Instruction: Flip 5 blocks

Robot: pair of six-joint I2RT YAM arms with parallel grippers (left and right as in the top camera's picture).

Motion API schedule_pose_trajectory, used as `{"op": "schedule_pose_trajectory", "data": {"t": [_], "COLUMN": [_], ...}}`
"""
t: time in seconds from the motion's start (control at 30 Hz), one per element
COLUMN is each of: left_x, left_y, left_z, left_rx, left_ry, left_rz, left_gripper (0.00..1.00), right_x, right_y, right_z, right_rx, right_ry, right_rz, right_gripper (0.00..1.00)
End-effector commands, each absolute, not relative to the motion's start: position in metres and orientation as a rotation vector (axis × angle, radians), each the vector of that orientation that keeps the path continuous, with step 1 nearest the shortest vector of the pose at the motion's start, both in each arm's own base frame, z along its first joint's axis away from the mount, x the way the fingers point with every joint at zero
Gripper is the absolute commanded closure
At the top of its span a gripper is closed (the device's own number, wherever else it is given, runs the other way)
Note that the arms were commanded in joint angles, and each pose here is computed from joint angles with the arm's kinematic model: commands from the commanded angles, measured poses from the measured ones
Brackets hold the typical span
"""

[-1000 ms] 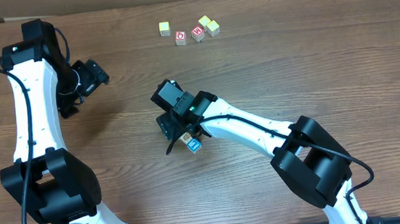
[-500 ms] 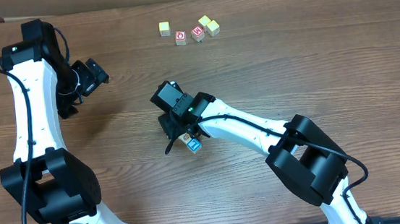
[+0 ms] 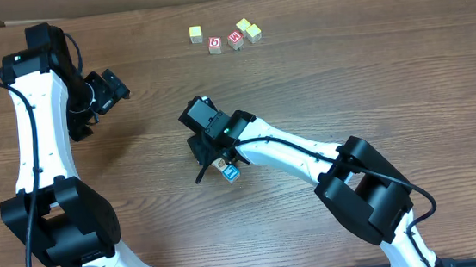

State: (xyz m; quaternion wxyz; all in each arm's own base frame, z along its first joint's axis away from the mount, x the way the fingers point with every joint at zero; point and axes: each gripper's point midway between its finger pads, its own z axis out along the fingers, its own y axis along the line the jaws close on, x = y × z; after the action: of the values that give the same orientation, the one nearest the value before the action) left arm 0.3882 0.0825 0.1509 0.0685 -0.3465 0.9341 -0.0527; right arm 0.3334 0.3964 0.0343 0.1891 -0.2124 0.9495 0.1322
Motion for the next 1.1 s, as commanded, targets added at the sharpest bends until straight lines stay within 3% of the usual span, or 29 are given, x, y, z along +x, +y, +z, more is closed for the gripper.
{"op": "schedule_pose_trajectory", "data": {"t": [0.0, 0.5, 0.63, 0.8, 0.9, 1.07], "left_x": [0.391, 0.391, 0.391, 0.391, 0.391, 0.391], "left_y": [0.081, 0.081, 0.081, 0.081, 0.081, 0.081], "left_z": [0.160, 0.160, 0.160, 0.160, 0.160, 0.160], "left_rx": [-1.019, -1.019, -1.019, -1.019, -1.019, -1.019], "left_ry": [2.790, 2.790, 2.790, 2.790, 2.790, 2.790], "left_rz": [-0.145, -0.145, -0.145, -0.145, -0.145, -0.145], "left_gripper": [0.00, 0.00, 0.00, 0.00, 0.00, 0.00], "right_x": [0.330, 0.310, 0.309, 0.310, 0.314, 0.316], "right_y": [0.393, 0.389, 0.388, 0.385, 0.381, 0.381], "right_z": [0.026, 0.019, 0.017, 0.013, 0.013, 0.014], "right_rx": [-0.597, -0.645, -0.646, -0.641, -0.628, -0.618], "right_ry": [2.680, 2.757, 2.761, 2.759, 2.746, 2.740], "right_rz": [0.351, 0.349, 0.345, 0.327, 0.289, 0.287], "right_gripper": [0.40, 0.37, 0.50, 0.51, 0.58, 0.58]}}
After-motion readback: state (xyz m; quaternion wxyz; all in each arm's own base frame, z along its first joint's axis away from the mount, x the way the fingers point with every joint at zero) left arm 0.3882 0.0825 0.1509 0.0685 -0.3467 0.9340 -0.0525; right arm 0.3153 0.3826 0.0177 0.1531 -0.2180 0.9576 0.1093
